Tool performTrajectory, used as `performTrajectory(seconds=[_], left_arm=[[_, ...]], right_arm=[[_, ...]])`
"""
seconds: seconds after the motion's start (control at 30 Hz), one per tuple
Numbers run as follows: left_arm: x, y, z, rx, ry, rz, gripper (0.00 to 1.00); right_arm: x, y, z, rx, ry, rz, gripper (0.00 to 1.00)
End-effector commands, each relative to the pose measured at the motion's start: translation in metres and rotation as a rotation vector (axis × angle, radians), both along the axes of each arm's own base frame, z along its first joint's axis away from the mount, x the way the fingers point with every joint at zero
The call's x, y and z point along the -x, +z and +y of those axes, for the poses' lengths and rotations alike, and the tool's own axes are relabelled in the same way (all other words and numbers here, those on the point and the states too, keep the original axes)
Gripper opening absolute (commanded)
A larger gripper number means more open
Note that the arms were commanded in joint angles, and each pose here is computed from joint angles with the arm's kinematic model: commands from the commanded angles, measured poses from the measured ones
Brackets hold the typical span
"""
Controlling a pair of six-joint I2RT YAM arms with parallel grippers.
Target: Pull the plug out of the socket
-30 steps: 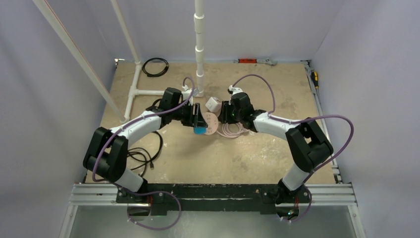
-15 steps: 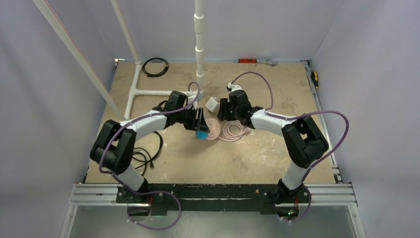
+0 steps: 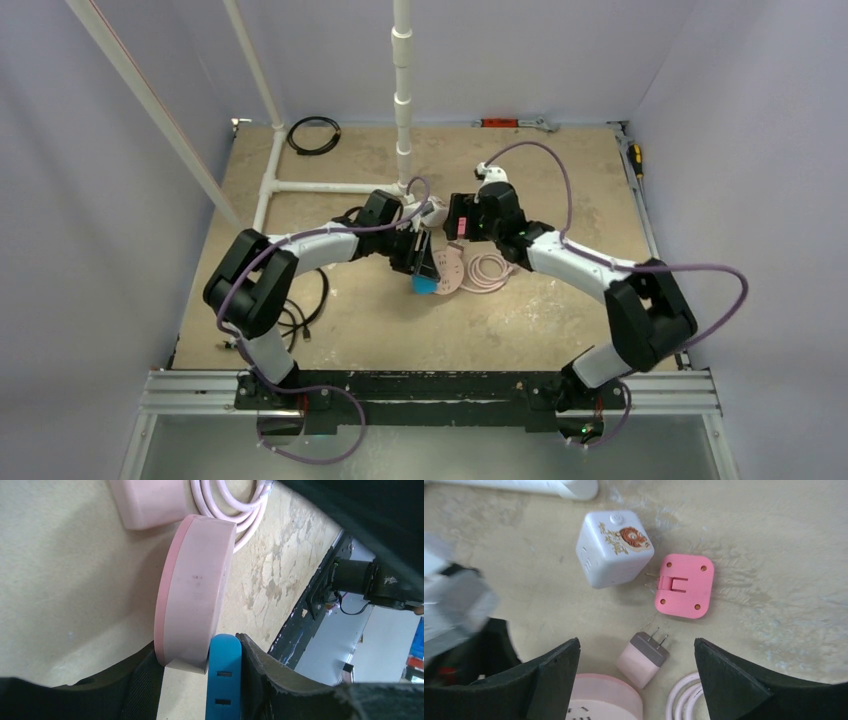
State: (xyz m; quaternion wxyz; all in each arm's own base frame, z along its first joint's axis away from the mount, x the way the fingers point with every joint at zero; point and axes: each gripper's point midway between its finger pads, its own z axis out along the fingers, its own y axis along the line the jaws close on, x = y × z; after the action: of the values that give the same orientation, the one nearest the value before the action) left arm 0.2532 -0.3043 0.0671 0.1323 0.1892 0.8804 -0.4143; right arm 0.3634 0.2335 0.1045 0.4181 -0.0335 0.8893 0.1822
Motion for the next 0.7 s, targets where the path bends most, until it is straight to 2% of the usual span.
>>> performTrajectory(seconds=[0.0,0.17,0.27,0.5,0.67], left_arm=[[0.010,-0.017,-0.005,-0.060,-0.045,0.014,0.02],[0.011,-0.025,-0.005,-0.078,-0.040,0.028,0.18],[0.008,-0.026,-0.003,-0.098,-0.031,0.019,0.31],[-0.008,-0.018,0.009,-0.169,0.026,-0.078,0.72],[-0.021,0.001,0.017,-0.191,0.071,-0.180,0.82]], right_arm=[[0.015,0.032,-0.020,-0.028,-0.040,-0.081,0.87],[0.045,0.037,-0.031,-0.071,-0.021,-0.086,0.88],[0.067,0.036,-0.025,-0.134,0.037,-0.059,0.88],[0.090,0.042,-0.024,-0.198,0.087,-0.067,0.88],[0.109,0.069,-0.009,-0.231,0.159,-0.138,0.94]])
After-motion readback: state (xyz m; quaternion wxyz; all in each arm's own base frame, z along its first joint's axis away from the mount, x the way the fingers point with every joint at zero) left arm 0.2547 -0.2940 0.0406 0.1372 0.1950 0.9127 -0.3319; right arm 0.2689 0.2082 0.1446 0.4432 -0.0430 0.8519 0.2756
